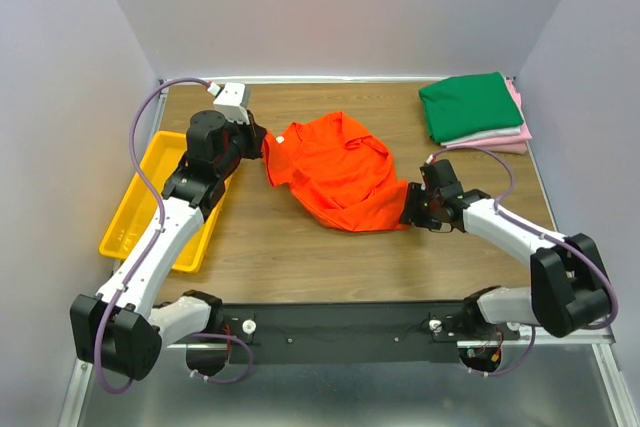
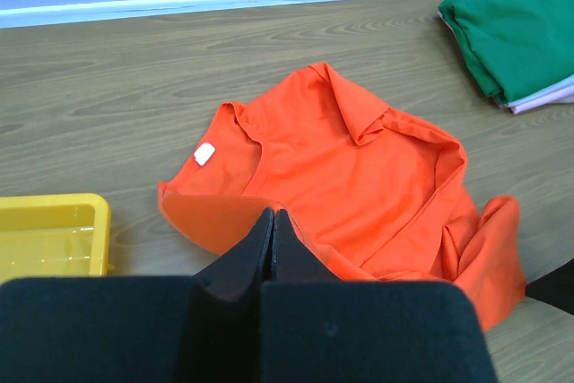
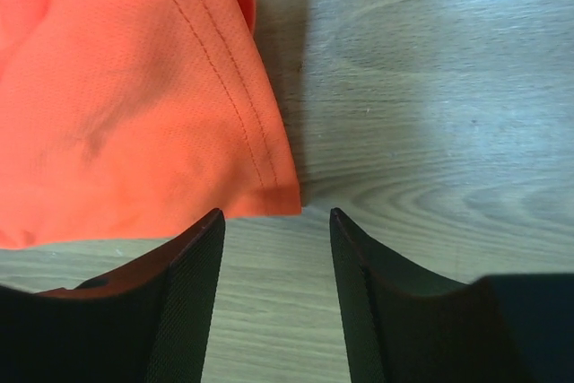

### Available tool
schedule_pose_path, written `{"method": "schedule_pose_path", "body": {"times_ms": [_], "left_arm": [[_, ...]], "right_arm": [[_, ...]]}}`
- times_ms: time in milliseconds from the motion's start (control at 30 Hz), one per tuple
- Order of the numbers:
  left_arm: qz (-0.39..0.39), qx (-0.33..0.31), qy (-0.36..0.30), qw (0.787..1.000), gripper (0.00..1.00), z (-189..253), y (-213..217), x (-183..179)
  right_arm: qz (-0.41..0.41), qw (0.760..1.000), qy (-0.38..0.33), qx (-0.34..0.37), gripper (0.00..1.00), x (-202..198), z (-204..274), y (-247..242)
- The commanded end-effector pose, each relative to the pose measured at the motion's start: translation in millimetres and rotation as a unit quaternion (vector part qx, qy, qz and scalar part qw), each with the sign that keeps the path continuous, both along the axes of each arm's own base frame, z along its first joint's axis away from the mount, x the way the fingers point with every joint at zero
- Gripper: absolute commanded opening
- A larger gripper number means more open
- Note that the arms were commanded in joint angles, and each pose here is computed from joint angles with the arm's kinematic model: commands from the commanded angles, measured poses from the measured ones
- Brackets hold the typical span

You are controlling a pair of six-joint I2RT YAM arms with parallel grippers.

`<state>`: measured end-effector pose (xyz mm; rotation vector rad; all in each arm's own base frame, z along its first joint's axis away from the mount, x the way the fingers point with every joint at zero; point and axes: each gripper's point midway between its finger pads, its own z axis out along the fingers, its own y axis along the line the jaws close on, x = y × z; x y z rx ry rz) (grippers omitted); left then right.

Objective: Fold and stack the t-shirts
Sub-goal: Flatten the tshirt out

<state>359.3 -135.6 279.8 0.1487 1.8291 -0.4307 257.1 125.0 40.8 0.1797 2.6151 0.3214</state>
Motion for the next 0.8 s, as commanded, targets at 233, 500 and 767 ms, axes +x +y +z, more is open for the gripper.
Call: {"method": "schedule_pose_path", "body": {"times_ms": [233,500,767], "left_arm": [[0.004,0.009,0.012,1.000,0.00,-10,2,3],[0.002,0.009,0.011,1.000,0.00,-9,2,3],[0.005,0.015,0.021,1.000,0.00,-16,2,5]], "right_arm": [[0.019,0.999,0.021,0.028,0.48,-2,-23,18],[0.013,0.999,0.042,0.020,0.17,-16,-37,12],[0.027,0.999,-0.004,0.048,0.00,-12,-2,18]]}}
